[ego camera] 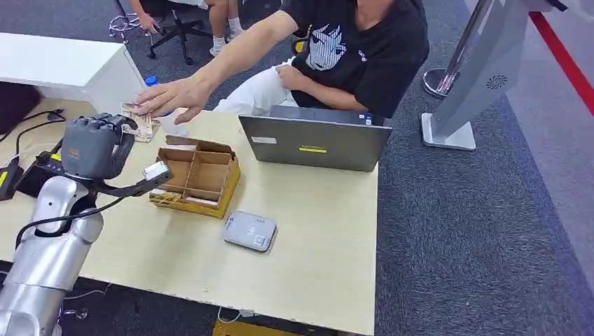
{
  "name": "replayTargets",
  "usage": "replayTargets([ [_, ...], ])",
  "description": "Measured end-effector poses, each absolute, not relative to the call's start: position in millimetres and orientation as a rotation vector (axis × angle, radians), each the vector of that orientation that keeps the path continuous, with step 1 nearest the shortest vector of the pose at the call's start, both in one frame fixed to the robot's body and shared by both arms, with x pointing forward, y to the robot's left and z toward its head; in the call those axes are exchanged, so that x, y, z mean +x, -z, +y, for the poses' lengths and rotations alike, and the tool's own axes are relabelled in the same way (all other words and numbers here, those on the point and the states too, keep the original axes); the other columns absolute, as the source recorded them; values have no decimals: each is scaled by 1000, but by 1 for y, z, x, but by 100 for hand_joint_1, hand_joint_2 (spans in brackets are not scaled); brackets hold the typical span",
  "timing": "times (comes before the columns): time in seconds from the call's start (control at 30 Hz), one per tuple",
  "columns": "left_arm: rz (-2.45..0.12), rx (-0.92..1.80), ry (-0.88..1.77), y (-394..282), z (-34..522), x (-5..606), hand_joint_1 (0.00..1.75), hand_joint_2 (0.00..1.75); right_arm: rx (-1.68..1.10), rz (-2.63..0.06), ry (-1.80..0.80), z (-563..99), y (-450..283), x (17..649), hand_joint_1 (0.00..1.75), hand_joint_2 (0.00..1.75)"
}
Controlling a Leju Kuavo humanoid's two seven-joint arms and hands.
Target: Pass the card to the sensor for recognition and then transmit it.
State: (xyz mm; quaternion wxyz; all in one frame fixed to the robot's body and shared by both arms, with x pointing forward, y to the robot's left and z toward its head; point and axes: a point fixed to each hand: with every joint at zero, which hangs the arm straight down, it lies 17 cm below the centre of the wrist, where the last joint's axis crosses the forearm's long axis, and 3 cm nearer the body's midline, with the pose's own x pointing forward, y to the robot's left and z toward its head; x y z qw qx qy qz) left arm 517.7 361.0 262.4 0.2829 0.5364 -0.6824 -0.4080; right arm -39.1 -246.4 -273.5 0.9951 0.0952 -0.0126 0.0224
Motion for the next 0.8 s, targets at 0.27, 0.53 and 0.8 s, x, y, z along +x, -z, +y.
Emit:
replayTargets([
  [0.27, -1892, 1440, 914, -243, 395, 475, 0, 175, 187, -28, -31, -245, 274, -39, 0, 175],
  [0.53, -2127, 1352, 32, -274, 480, 356, 0, 175, 178, -32, 2, -237, 274, -38, 0, 175],
  [0.8, -2085, 1138, -511, -250, 583, 256, 0, 175, 180, -29, 40, -229, 274, -41, 0, 175],
])
